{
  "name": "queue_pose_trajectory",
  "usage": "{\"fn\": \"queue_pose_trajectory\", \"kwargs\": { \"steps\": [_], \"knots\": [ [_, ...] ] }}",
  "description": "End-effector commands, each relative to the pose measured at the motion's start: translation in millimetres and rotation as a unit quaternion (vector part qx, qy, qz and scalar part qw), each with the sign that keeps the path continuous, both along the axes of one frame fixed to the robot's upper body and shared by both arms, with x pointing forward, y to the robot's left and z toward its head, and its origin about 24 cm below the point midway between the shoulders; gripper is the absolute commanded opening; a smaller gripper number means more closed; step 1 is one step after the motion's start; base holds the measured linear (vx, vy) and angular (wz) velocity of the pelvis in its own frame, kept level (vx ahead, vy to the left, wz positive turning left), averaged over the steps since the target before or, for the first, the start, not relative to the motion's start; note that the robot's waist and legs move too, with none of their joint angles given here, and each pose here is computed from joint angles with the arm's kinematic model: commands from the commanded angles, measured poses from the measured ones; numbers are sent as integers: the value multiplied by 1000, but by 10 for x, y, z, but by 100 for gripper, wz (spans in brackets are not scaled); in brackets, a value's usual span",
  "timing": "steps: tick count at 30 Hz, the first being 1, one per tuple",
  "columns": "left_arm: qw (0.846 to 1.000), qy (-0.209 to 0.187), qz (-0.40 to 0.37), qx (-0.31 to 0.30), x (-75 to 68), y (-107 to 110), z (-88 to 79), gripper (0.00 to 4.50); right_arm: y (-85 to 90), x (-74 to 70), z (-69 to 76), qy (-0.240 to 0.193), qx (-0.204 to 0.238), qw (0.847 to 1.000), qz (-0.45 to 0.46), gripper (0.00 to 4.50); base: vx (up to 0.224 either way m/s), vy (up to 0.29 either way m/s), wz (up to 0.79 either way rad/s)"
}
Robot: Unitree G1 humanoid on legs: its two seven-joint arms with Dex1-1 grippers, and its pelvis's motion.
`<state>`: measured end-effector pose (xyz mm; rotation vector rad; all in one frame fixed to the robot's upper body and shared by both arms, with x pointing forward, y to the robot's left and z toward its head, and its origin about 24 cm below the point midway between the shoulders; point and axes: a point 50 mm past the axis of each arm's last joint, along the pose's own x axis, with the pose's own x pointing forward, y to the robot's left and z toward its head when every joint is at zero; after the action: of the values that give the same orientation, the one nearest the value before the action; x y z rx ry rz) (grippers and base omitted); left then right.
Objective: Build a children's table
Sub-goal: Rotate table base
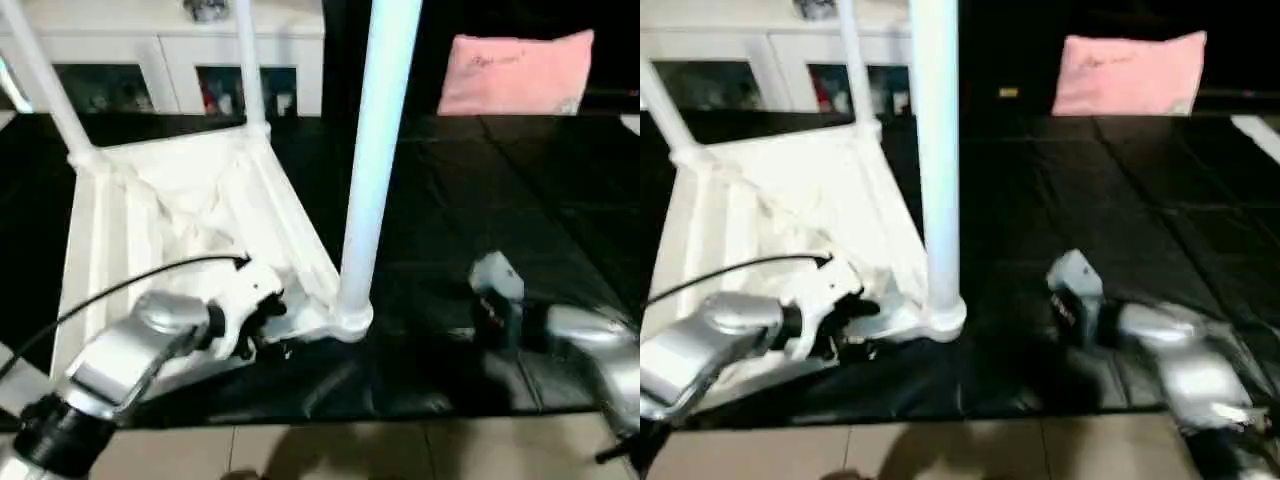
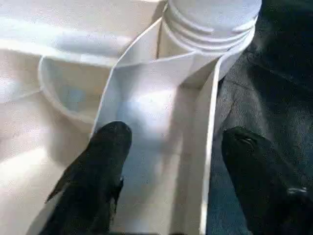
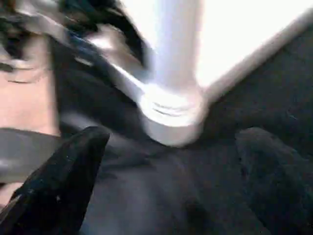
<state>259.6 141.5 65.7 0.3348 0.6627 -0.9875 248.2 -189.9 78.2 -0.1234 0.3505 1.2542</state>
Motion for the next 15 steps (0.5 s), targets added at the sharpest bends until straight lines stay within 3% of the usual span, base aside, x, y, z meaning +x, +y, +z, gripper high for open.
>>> {"fn": "queue_pose_trajectory", "kwargs": {
  "steps": [1, 5, 6, 11, 12, 15],
  "knots": [
    [1000, 0, 4, 12, 13, 10, 5, 302, 2, -50, 35, 12, 0, 1000, 17, 450, 0, 0, 0],
    [1000, 1, 8, 7, 14, -14, 5, 286, 10, -57, 76, 10, -4, 1000, 13, 450, 0, 0, 0],
    [1000, 1, 9, 8, 14, -17, 3, 259, 24, -57, 75, 11, -6, 1000, 14, 450, 0, 0, 0],
    [1000, 4, 11, 5, 8, -20, -4, 231, 59, -70, 78, 14, -6, 1000, 19, 450, 0, 0, 0],
    [1000, 6, 10, 3, 3, -23, -8, 202, 63, -71, 76, 14, -7, 1000, 19, 450, 0, 0, 0],
    [1000, 11, 9, 1, -5, -29, -17, 195, 68, -68, 64, 15, -9, 1000, 18, 450, 0, 0, 0]
  ]
}}
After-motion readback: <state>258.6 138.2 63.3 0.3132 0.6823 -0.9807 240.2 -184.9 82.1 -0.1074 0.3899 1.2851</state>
